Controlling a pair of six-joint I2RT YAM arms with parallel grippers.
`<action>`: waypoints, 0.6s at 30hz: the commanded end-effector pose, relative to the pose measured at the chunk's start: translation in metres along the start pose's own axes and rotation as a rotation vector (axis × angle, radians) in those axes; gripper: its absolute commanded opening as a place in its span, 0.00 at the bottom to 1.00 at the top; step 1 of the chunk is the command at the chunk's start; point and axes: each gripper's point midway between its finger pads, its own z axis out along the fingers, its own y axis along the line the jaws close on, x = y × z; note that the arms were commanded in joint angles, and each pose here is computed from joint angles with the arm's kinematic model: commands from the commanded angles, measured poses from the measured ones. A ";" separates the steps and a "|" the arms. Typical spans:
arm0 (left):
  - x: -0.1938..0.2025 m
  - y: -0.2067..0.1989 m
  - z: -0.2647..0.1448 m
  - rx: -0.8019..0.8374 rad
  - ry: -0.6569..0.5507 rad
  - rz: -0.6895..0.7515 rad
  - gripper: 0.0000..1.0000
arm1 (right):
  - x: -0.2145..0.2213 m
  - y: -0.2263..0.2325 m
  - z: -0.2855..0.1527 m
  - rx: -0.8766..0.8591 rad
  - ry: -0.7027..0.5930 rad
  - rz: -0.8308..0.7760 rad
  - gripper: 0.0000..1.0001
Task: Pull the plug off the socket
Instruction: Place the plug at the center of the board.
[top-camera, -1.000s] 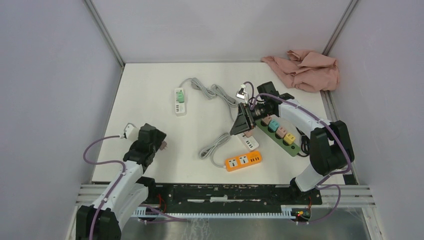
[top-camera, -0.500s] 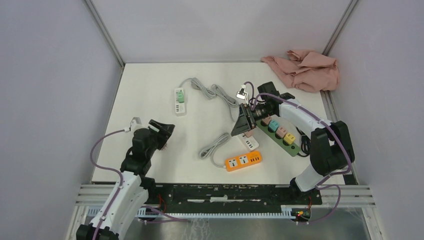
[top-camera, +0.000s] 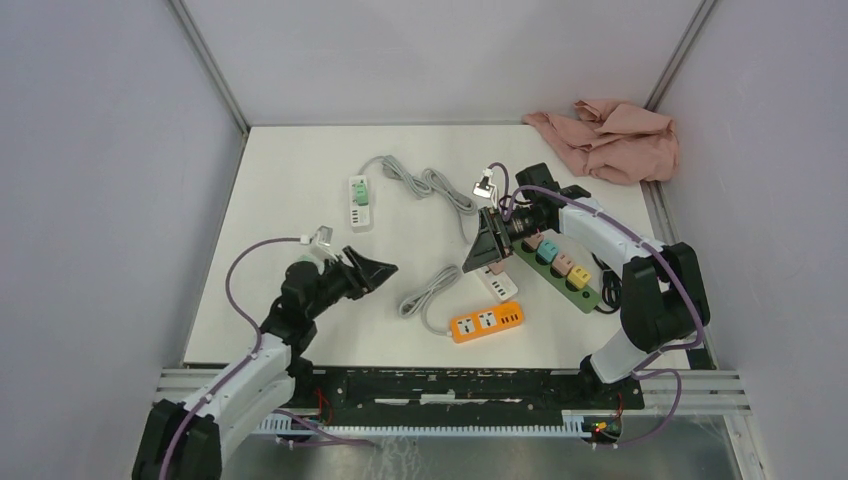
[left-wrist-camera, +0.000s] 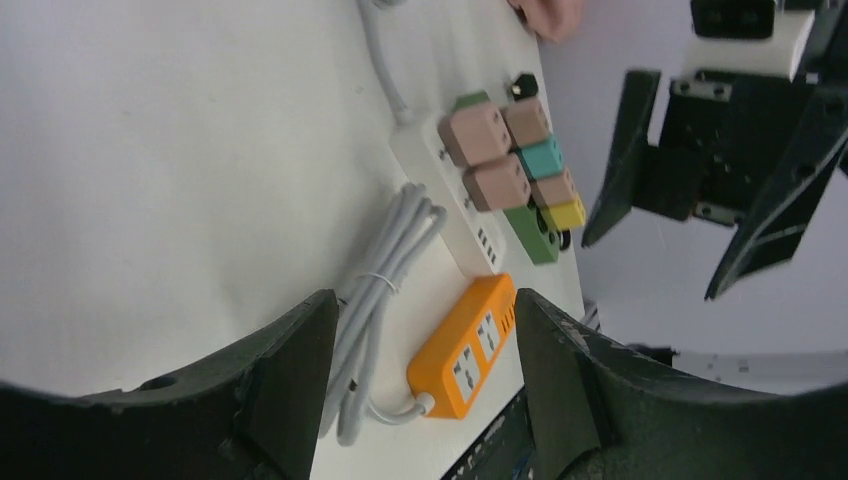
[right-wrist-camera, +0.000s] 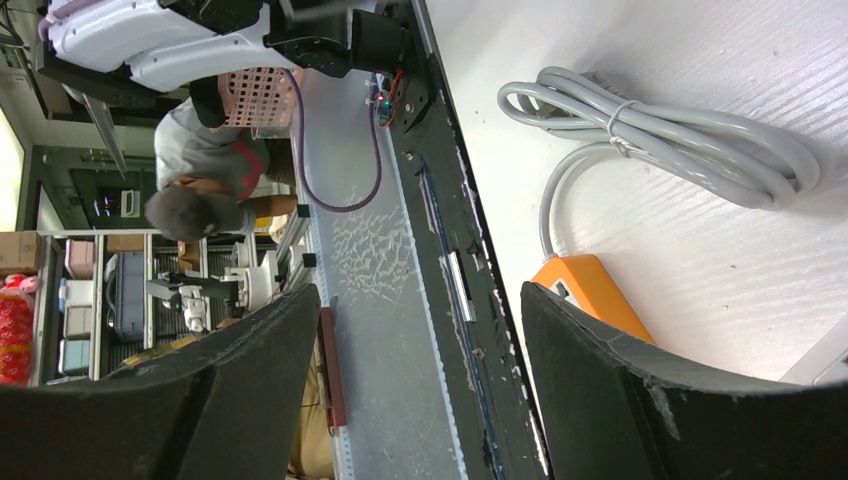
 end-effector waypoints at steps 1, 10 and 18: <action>0.018 -0.049 0.009 0.188 0.044 0.225 0.72 | -0.014 0.024 -0.009 -0.045 -0.032 -0.099 0.80; 0.058 -0.083 0.019 0.319 0.111 0.399 0.72 | -0.015 0.025 -0.010 -0.049 -0.034 -0.100 0.79; 0.080 -0.096 0.020 0.366 0.125 0.569 0.72 | -0.015 0.024 -0.010 -0.049 -0.035 -0.096 0.79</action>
